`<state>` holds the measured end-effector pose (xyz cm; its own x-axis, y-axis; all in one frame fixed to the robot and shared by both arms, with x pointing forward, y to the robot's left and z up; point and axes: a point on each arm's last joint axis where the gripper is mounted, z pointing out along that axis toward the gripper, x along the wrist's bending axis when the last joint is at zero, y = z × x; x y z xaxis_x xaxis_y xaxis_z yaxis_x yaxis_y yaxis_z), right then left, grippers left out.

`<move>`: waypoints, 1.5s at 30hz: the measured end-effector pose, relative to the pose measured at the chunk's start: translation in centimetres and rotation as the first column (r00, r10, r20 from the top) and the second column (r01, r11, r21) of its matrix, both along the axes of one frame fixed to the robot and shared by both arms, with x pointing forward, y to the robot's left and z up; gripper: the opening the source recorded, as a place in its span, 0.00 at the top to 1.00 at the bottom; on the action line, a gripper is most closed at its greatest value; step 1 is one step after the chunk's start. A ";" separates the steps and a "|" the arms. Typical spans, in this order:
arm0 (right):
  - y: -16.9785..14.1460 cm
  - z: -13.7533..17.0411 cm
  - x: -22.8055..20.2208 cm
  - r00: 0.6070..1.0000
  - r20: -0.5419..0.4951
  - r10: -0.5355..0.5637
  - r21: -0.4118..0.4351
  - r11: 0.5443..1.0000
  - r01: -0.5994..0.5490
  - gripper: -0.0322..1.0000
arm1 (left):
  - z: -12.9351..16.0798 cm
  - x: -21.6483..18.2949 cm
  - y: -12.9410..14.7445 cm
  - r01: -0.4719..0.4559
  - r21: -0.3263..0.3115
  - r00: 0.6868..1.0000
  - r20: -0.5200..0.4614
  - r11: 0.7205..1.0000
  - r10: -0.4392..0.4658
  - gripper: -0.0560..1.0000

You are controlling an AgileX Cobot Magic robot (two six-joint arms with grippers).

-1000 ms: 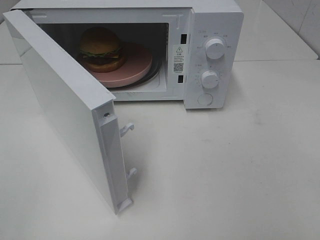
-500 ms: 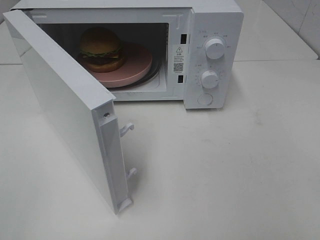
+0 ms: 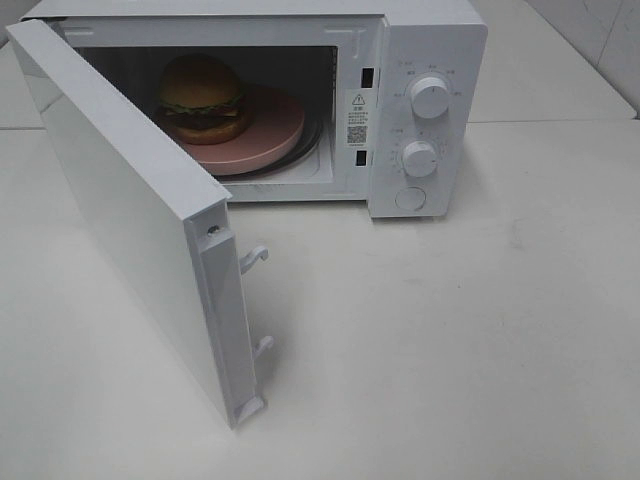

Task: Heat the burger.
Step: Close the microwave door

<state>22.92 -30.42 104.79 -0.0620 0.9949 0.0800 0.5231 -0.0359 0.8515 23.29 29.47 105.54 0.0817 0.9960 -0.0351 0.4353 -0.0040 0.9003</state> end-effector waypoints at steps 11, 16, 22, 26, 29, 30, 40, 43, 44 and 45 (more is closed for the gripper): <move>0.0 0.0 0.0 1.000 0.000 0.000 0.000 1.000 0.000 0.28 | 1.6 3.0 0.0 -0.008 -0.003 1.000 -0.017 1.000 0.008 0.22; 0.0 0.0 0.0 1.000 0.000 0.001 -0.001 1.000 -0.001 0.28 | 1.9 4.9 0.0 -0.014 -0.006 0.999 -0.033 1.000 0.014 0.36; 0.0 0.0 0.0 1.000 0.000 0.001 -0.001 1.000 -0.001 0.28 | 1.4 7.8 0.0 -0.023 -0.008 0.997 -0.079 1.000 0.022 0.71; 0.0 0.0 0.0 1.000 0.000 0.001 -0.001 1.000 -0.001 0.28 | 0.4 10.1 0.0 -0.033 -0.011 0.995 -0.099 0.999 0.032 0.91; 0.0 0.0 0.0 1.000 0.000 0.001 -0.001 1.000 -0.001 0.28 | 0.1 11.3 0.1 -0.043 -0.022 0.998 -0.047 0.999 0.042 0.95; 0.0 0.0 0.0 1.000 0.000 0.001 -0.001 1.000 -0.001 0.28 | 0.1 11.3 0.1 -0.043 -0.022 0.998 -0.047 0.999 0.042 0.95; 0.0 0.0 0.0 1.000 0.000 0.001 -0.001 1.000 -0.001 0.28 | -2.3 14.4 0.4 -0.088 -0.053 0.987 0.129 0.995 0.094 0.95; 0.0 0.0 0.0 1.000 0.000 0.001 -0.001 1.000 -0.001 0.28 | -3.3 15.2 0.5 -0.103 -0.055 0.981 0.162 0.993 0.110 0.95; 0.0 0.0 0.0 1.000 0.000 0.001 -0.001 1.000 -0.001 0.28 | -3.8 15.6 0.6 -0.111 -0.055 0.976 0.180 0.992 0.119 0.95; 0.0 0.0 0.0 1.000 0.000 0.001 -0.001 1.000 -0.001 0.28 | -3.8 15.6 0.6 -0.111 -0.055 0.976 0.180 0.992 0.119 0.95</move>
